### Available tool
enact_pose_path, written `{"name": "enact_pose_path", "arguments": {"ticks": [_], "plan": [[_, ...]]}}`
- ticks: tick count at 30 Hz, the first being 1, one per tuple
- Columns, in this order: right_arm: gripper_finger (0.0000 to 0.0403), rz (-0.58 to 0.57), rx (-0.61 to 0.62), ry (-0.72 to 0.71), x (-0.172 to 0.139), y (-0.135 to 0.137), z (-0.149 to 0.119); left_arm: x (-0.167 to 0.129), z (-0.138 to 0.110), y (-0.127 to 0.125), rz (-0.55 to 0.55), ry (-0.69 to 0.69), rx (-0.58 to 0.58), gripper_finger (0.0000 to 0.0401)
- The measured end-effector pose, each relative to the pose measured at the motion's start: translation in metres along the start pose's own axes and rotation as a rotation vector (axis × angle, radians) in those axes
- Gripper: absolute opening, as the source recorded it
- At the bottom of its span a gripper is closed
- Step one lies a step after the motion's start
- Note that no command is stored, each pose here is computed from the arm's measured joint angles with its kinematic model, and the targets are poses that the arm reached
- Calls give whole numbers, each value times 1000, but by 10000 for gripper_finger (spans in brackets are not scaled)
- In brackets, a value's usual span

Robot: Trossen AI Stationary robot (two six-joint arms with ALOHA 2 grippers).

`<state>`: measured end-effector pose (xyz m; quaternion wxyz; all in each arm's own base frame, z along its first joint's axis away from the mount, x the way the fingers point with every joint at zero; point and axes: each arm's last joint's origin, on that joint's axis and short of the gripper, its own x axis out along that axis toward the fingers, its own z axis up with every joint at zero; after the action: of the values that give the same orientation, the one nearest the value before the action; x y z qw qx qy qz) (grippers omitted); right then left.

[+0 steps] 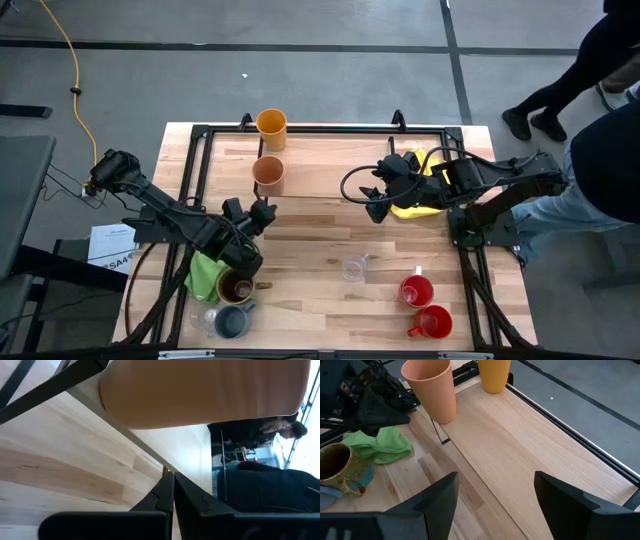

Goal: Stack small to large cups/mugs on shelf
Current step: Put the orange cup on the shelf

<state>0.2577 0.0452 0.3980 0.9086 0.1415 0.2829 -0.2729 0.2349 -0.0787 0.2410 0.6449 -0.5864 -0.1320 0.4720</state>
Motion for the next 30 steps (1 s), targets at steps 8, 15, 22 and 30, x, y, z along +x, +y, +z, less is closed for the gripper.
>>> {"name": "enact_pose_path", "arguments": {"ticks": [8, 15, 22, 30], "plan": [[252, -7, 0, -5, 0, 0, 0, 17, 8, -5, 21, -71, -18, 0], [252, -7, 0, -5, 0, 0, 0, 29, 14, -8, 44, -112, -12, 0], [252, -7, 0, -5, 0, 0, 0, 39, 20, -10, 69, -145, -9, 0], [252, -7, 0, -5, 0, 0, 0, 52, 28, -13, 88, -201, -30, 0]]}}
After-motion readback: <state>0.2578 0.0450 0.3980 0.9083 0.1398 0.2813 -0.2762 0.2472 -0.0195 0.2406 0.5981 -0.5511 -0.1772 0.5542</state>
